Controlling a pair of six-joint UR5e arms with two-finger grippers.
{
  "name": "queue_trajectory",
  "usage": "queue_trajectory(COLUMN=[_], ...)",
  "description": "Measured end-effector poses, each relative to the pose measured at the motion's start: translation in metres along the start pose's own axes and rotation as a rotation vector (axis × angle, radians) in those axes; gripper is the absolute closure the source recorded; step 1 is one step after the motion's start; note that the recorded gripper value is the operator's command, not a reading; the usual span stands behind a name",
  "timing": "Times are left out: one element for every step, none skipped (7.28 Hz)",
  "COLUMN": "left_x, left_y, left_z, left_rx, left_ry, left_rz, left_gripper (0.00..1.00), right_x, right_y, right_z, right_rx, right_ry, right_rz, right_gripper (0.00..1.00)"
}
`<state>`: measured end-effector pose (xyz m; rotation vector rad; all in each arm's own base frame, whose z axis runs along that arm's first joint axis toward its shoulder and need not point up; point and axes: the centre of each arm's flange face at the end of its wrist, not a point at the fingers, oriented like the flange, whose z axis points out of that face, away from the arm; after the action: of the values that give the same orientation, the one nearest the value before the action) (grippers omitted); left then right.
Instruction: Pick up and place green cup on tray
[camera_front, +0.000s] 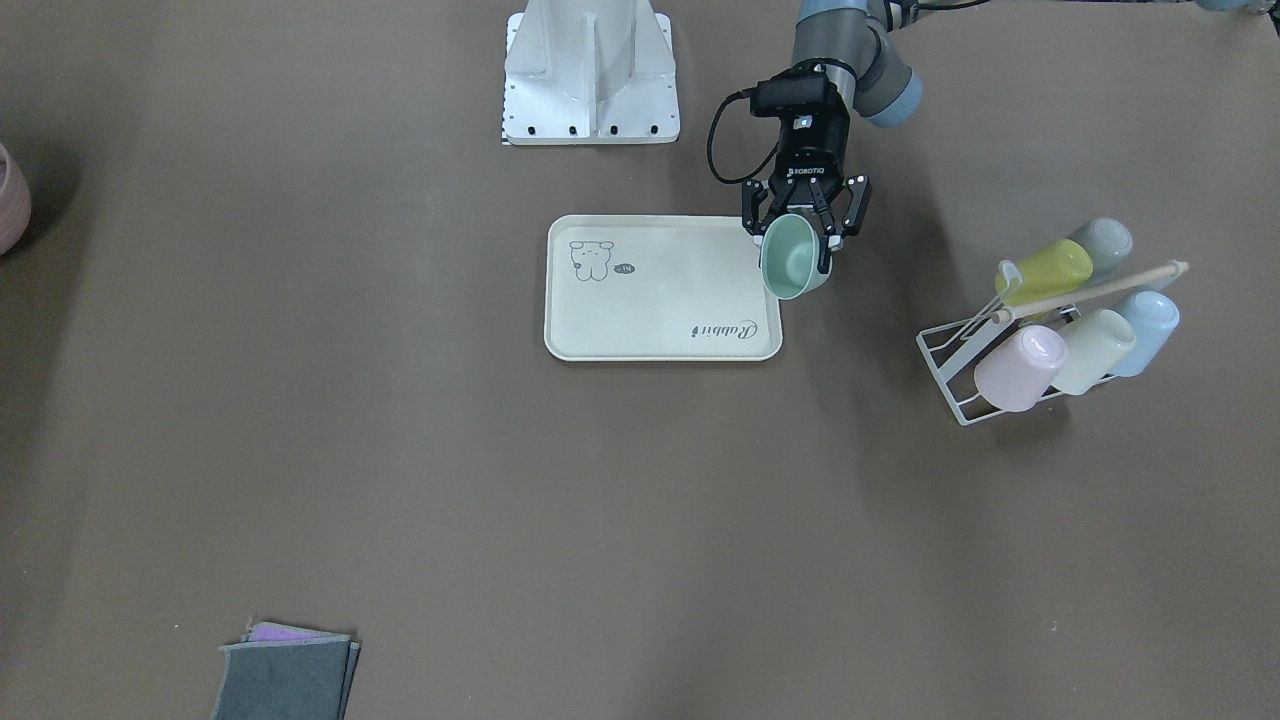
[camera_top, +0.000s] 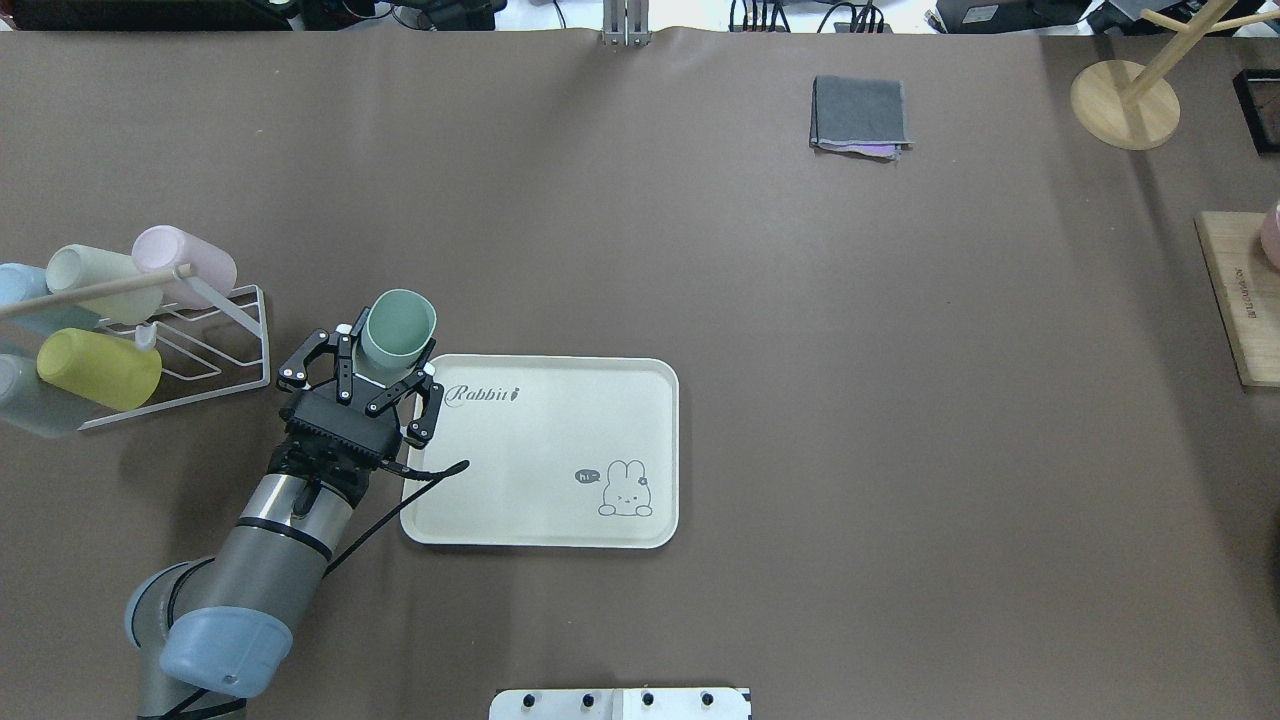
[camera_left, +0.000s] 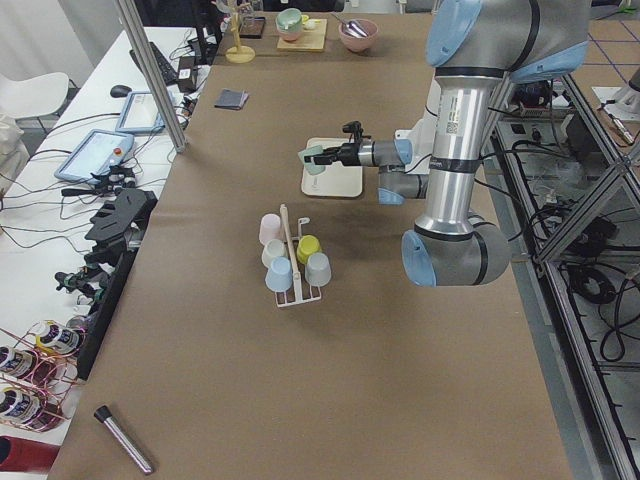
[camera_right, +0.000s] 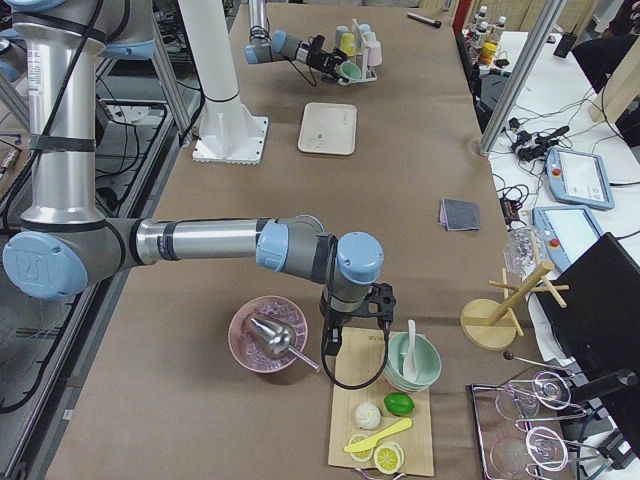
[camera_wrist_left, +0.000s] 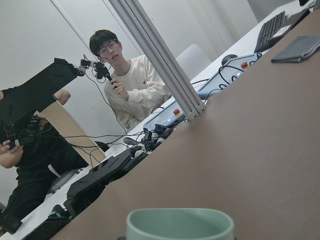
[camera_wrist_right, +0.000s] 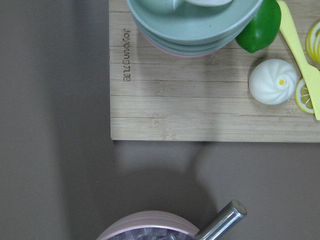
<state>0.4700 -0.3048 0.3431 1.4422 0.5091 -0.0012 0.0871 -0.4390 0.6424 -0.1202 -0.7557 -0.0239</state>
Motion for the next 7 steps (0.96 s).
queue_trajectory(left_x=[0.014, 0.032, 0.047, 0.055, 0.059, 0.062, 0.064], left_y=[0.01, 0.014, 0.01, 0.006, 0.006, 0.01, 0.016], left_z=[0.01, 0.02, 0.027, 0.03, 0.032, 0.034, 0.036], left_rx=[-0.002, -0.003, 0.001, 0.004, 0.004, 0.0, -0.005], left_ry=[-0.005, -0.007, -0.006, -0.005, -0.005, -0.006, -0.009], left_rz=[-0.07, -0.139, -0.196, -0.246, -0.284, -0.314, -0.343], left_gripper=[0.47, 0.47, 0.47, 0.46, 0.46, 0.46, 0.46], right_x=[0.0, 0.0, 0.001, 0.001, 0.001, 0.0, 0.001], right_y=[0.0, 0.0, 0.0, 0.0, 0.0, 0.0, 0.0], right_z=[0.0, 0.0, -0.001, -0.001, -0.001, -0.001, -0.001], right_rx=[0.0, 0.001, 0.001, 0.001, 0.002, 0.002, 0.002], right_ry=[0.0, 0.0, -0.001, -0.001, -0.001, -0.001, -0.001], right_rz=[0.0, 0.0, 0.001, 0.002, 0.002, 0.002, 0.002], right_gripper=[0.0, 0.0, 0.0, 0.0, 0.0, 0.0, 0.0])
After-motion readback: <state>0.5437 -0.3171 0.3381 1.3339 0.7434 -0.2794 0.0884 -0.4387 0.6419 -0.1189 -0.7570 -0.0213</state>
